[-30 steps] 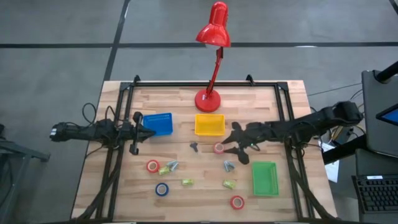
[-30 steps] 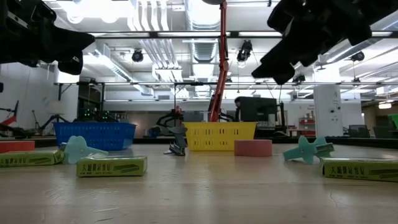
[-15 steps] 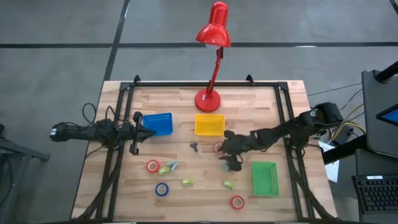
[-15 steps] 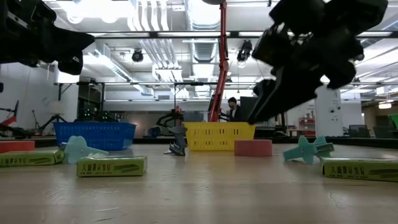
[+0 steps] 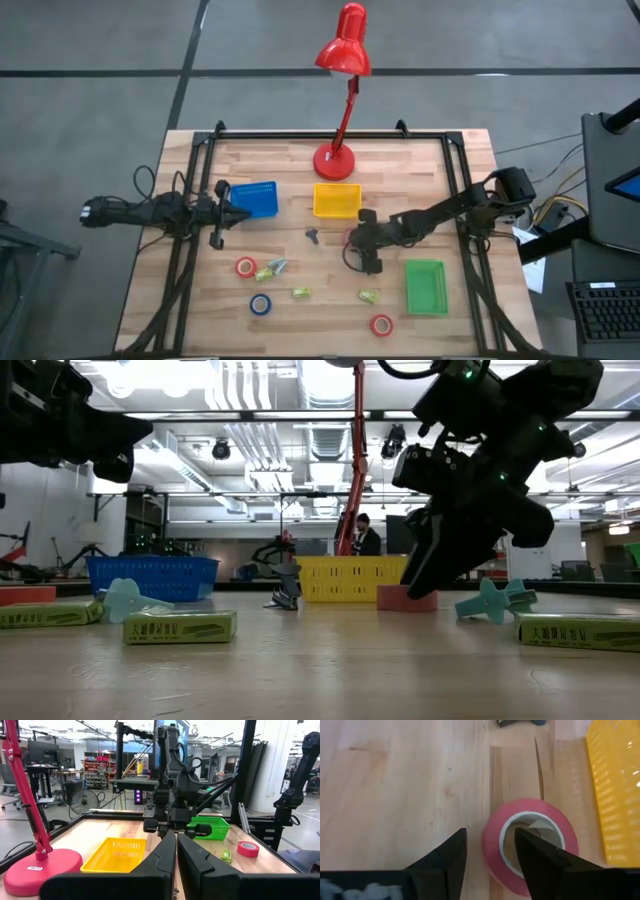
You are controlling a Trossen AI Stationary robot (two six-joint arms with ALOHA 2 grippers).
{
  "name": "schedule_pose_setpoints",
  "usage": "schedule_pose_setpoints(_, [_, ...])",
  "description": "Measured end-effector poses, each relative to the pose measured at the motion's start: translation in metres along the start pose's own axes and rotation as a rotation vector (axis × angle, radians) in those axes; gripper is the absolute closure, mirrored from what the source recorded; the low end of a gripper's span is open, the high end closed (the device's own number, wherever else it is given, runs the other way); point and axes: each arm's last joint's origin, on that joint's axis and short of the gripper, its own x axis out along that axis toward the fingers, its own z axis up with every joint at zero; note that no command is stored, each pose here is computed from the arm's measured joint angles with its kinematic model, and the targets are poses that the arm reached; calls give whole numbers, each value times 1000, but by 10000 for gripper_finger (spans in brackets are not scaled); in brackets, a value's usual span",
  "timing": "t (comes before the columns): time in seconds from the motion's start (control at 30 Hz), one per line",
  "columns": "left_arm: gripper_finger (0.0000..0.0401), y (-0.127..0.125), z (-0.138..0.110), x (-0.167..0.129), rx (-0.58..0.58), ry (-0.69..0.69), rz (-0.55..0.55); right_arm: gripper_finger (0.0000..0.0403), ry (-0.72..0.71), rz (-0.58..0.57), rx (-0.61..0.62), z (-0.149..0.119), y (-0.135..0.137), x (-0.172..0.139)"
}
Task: Pick and place Stapler, Stapler remover, tape
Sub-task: Put the pink tape into the green bin
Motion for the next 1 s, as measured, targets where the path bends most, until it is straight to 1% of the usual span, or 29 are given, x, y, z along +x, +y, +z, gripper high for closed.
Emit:
schedule_pose_setpoints(0.13, [380, 0, 0, 0, 0, 1, 0, 271, 12, -6, 0, -1, 0, 1])
schedule_pose_setpoints(0.4, [382, 0, 0, 0, 0, 2, 0, 349, 21, 2, -2, -1, -1, -5])
schedule_pose_setpoints(0.47, [381, 0, 0, 0, 0, 1, 0, 362, 34, 0, 1, -2, -1, -7])
schedule_pose_setpoints(0.57, [380, 0, 0, 0, 0, 1, 0, 367, 67, 1, 15, -2, -1, -11])
schedule_pose_setpoints(0.67, [382, 0, 0, 0, 0, 2, 0, 361, 86, 13, 21, 0, 2, -20])
schedule_pose_setpoints(0.9, [380, 0, -1, 0, 1, 10, 0, 358, 24, 161, 34, 12, 15, -58])
schedule_pose_setpoints(1.0, [380, 0, -1, 0, 1, 11, 1, 360, 19, 194, 60, 11, 21, -80])
